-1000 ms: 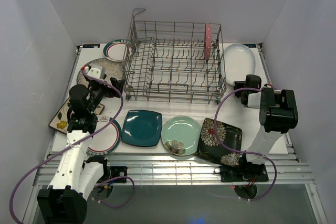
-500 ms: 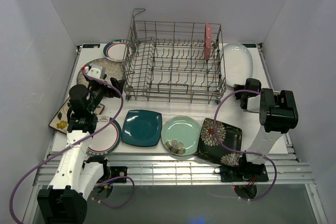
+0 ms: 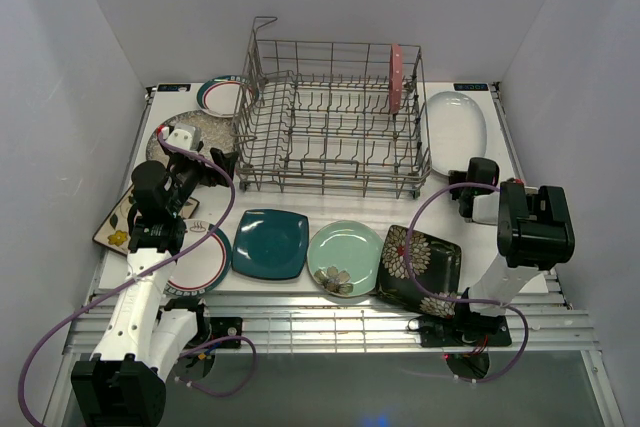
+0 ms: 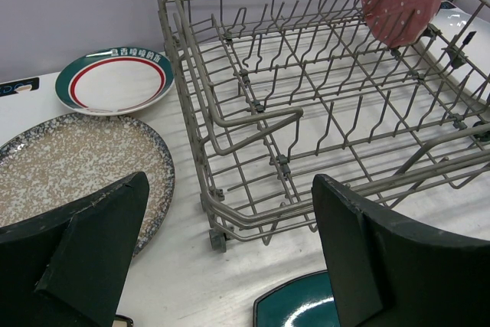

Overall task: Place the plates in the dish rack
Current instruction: Pick up the plate from the corner of the board.

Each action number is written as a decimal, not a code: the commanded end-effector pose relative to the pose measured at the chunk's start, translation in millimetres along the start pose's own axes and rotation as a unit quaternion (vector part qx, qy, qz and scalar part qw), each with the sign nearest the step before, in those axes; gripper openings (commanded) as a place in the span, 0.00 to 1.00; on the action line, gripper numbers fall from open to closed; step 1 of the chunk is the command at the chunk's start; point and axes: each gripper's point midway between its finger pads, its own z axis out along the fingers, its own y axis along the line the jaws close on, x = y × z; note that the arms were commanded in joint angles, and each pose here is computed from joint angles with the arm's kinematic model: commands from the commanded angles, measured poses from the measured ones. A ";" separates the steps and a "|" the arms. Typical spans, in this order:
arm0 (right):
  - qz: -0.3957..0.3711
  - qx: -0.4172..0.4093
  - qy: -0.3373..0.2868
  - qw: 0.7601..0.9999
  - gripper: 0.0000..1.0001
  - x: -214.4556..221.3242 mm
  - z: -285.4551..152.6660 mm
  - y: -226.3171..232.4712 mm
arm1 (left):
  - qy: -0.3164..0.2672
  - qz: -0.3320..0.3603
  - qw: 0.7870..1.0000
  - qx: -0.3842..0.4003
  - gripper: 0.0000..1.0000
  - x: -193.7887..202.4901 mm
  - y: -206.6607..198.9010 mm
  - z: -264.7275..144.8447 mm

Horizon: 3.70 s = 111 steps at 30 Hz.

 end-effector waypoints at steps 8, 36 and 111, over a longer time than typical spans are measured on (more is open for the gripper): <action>-0.055 0.002 -0.079 0.995 0.08 -36.0 -31.6 18.1 | -0.006 0.004 1.000 0.006 0.98 -7.5 -2.4 -3.1; -0.129 0.116 -0.079 0.982 0.08 -58.3 -100.4 33.1 | -0.047 0.096 0.960 0.258 0.98 -83.7 -89.1 -38.0; -0.185 0.100 -0.073 0.975 0.08 -86.1 -268.4 56.6 | -0.090 0.308 0.726 0.608 0.98 78.7 -515.0 68.2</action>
